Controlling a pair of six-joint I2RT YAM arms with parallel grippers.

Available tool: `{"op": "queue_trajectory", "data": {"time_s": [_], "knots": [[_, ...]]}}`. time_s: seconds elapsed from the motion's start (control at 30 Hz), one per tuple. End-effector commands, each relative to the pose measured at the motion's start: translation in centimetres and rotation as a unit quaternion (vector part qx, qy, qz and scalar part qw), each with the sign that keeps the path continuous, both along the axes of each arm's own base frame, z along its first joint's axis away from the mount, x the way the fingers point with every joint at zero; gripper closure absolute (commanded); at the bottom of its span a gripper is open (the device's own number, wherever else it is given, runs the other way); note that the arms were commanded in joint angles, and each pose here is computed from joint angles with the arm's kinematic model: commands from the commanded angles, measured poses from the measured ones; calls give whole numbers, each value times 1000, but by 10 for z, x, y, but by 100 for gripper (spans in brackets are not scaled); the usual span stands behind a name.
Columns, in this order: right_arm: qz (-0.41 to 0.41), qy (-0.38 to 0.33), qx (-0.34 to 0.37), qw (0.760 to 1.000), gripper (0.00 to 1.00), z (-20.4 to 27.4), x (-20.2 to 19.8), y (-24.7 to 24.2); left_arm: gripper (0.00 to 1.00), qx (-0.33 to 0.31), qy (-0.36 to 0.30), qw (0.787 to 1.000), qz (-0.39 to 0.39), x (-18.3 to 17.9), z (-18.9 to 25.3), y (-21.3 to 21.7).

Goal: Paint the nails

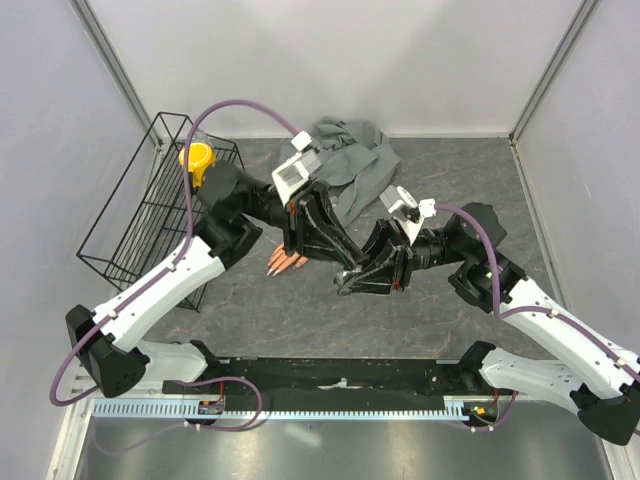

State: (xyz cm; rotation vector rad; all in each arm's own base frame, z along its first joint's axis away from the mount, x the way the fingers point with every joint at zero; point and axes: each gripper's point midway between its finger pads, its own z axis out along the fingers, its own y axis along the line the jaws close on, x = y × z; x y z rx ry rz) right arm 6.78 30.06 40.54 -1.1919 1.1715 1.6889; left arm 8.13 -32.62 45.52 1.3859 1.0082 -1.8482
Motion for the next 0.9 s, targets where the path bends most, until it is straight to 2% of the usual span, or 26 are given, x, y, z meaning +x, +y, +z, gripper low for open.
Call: {"op": "queue_trajectory", "data": {"time_s": [0.0, 0.03, 0.07, 0.1, 0.13, 0.2, 0.27, 0.3, 0.33, 0.37, 0.4, 0.43, 0.67, 0.77, 0.87], "knots": [[-43, -106, 25, 993, 100, 33, -2, -15, 76, 84, 27, 981, 172, 64, -19, -4], [-86, -104, 21, 991, 100, 34, 14, -13, 57, 98, 13, 972, 215, 74, -22, -1], [-102, -100, 9, 990, 100, 29, 21, -11, 49, 90, 2, 963, 253, 79, -14, 6], [-118, -93, -3, 989, 100, 25, 28, -10, 42, 87, -1, 945, 315, 97, -11, 10], [-152, -97, -10, 984, 100, 23, 41, -8, 31, 87, -1, 937, 338, 101, -12, 15], [-192, -89, -30, 977, 100, 16, 60, -6, 25, 66, -5, 919, 388, 106, 1, 28], [-252, -90, -45, 962, 100, 12, 85, -6, 25, 54, 13, 905, 421, 110, 5, 37], [-271, -87, -54, 957, 100, 10, 94, -6, 25, 41, 22, 887, 460, 117, 11, 47], [-293, -85, -61, 950, 100, 9, 104, -6, 33, 43, 46, 876, 478, 122, 6, 50], [-323, -81, -67, 941, 100, 8, 116, -9, 37, 37, 59, 866, 494, 127, 7, 54], [-338, -77, -71, 935, 100, 8, 123, -9, 41, 29, 88, 845, 526, 135, 9, 61], [-347, -75, -71, 932, 100, 10, 127, -9, 46, 30, 97, 838, 536, 138, 6, 62], [-390, -68, -67, 916, 100, 20, 144, -13, 51, 26, 81, 811, 579, 146, 2, 39], [-391, -67, -72, 915, 100, 16, 146, -12, 51, 23, 71, 821, 566, 142, 2, 21], [-389, -66, -71, 916, 100, 16, 145, -12, 52, 39, 66, 817, 571, 147, -6, 11]]}}
